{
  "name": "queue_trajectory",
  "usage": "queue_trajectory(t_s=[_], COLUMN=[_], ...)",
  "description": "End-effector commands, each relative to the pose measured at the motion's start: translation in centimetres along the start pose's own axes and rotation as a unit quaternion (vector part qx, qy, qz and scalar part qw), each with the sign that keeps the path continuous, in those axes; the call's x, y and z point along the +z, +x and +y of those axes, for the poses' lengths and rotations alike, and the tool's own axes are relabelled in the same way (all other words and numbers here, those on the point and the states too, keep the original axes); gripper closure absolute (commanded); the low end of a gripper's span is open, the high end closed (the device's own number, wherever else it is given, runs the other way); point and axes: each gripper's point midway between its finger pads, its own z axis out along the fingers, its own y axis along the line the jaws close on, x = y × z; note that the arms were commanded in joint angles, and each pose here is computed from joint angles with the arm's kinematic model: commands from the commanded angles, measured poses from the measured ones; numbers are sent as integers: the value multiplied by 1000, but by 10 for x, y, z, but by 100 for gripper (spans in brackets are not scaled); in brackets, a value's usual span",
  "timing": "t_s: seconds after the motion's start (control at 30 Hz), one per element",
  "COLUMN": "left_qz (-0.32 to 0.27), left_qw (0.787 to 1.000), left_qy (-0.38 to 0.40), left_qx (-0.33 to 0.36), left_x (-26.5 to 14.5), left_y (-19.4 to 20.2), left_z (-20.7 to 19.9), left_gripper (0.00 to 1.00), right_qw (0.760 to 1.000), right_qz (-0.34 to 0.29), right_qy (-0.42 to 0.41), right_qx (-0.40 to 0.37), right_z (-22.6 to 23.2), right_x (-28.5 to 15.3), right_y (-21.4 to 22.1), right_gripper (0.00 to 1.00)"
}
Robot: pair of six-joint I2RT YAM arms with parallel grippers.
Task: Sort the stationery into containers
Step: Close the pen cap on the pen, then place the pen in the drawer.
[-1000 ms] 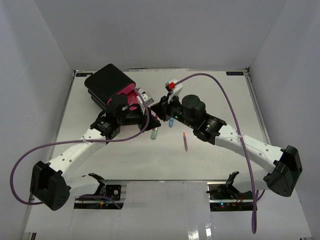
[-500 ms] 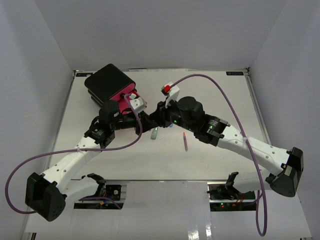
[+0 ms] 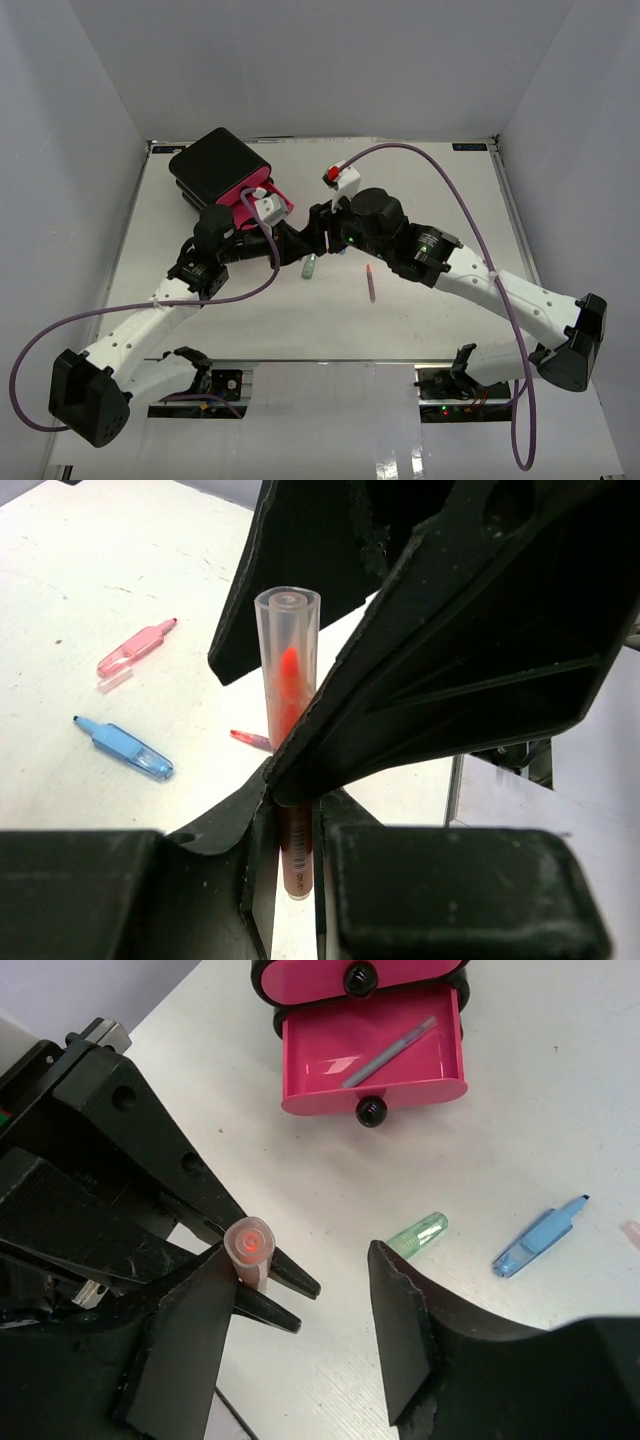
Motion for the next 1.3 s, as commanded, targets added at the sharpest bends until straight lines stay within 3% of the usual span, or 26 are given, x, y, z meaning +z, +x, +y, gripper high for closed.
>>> queue_trajectory(t_s=[0.0,0.33,0.53,0.6,0.77,0.83,1.07,1.27], left_qz=[-56,-21,13,41,152,164,254,336], left_qw=[997,996,988,978,939,927,877,841], left_qy=[-53,-80,-143,-197,-308,-337,-402,-420], left_qx=[28,-23,-53,-58,-10,17,67,63], left_x=[-4,3,-1,-7,-25,-30,-45,-61], left_y=[-36,-11,8,12,30,16,23,56], left_z=[20,36,58,77,131,148,202,231], left_gripper=[100,100,100,100,97,93,81,78], right_qw=[996,999,998,997,996,997,996,995], right_qz=[89,5,-38,-48,-39,-38,-31,-39], right_qy=[17,32,39,58,70,68,76,89], right_qx=[-22,-11,-16,-18,-25,-28,-40,-36], right_z=[-12,-19,-26,-35,-49,-51,-63,-73], right_x=[-22,-48,-68,-74,-79,-79,-87,-97], right_y=[47,15,3,5,37,44,69,81], right_gripper=[39,31,15,9,7,7,7,6])
